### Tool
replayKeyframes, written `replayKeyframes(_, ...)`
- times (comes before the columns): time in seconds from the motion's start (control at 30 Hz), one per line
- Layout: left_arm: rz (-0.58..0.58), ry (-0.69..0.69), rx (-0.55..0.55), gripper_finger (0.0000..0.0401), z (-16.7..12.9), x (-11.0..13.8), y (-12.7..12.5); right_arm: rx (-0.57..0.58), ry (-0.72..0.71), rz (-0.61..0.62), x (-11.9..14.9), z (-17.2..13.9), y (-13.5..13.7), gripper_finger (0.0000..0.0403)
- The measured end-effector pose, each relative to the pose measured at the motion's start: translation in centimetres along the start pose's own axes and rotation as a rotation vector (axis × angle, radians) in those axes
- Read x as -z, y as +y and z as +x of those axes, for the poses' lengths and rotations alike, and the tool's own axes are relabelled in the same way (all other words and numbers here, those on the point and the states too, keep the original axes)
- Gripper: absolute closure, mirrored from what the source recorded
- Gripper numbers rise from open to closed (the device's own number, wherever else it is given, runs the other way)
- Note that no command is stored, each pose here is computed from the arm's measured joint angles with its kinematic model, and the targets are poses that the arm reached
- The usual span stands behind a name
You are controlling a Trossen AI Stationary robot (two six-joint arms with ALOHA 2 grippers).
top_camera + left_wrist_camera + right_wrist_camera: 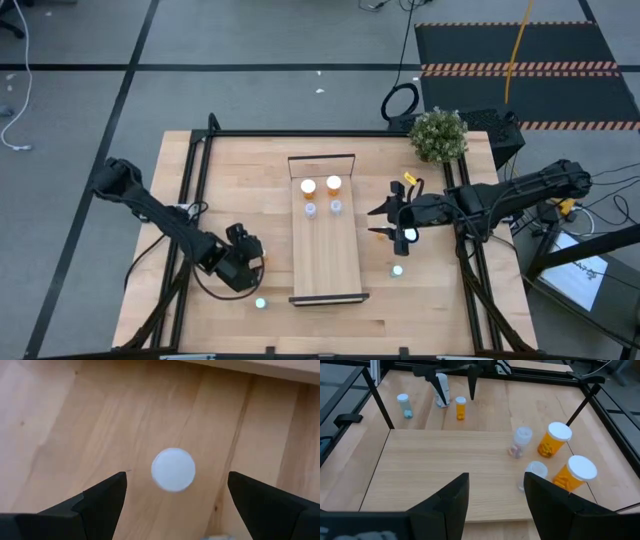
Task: Pick and place medicine bottles onto shelf by color
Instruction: Put the left small orange medicine bottle on the shelf
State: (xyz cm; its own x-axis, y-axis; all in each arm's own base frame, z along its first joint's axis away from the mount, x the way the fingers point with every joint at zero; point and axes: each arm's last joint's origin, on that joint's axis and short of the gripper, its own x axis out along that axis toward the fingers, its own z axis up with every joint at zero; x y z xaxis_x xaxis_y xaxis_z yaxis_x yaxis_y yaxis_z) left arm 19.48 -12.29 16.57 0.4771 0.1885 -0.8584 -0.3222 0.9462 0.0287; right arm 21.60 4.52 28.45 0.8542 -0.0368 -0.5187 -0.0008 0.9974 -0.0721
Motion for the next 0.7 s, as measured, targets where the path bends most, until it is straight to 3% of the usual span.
replayKeyframes(0.17, -0.020, -0.020, 0.008, 0.0062, 1.2, 0.5, 0.7, 0.000, 0.000, 0.000, 0.0, 0.0, 0.0, 0.0220)
replayKeyframes(0.47, 0.002, -0.029, 0.008, 0.0159, 1.6, 0.3, 1.0, 0.000, 0.000, 0.000, 0.0, 0.0, 0.0, 0.0220)
replayKeyframes(0.7, 0.006, -0.030, 0.008, 0.0195, 1.6, 0.3, 1.0, 0.000, 0.000, 0.000, 0.0, 0.0, 0.0, 0.0220)
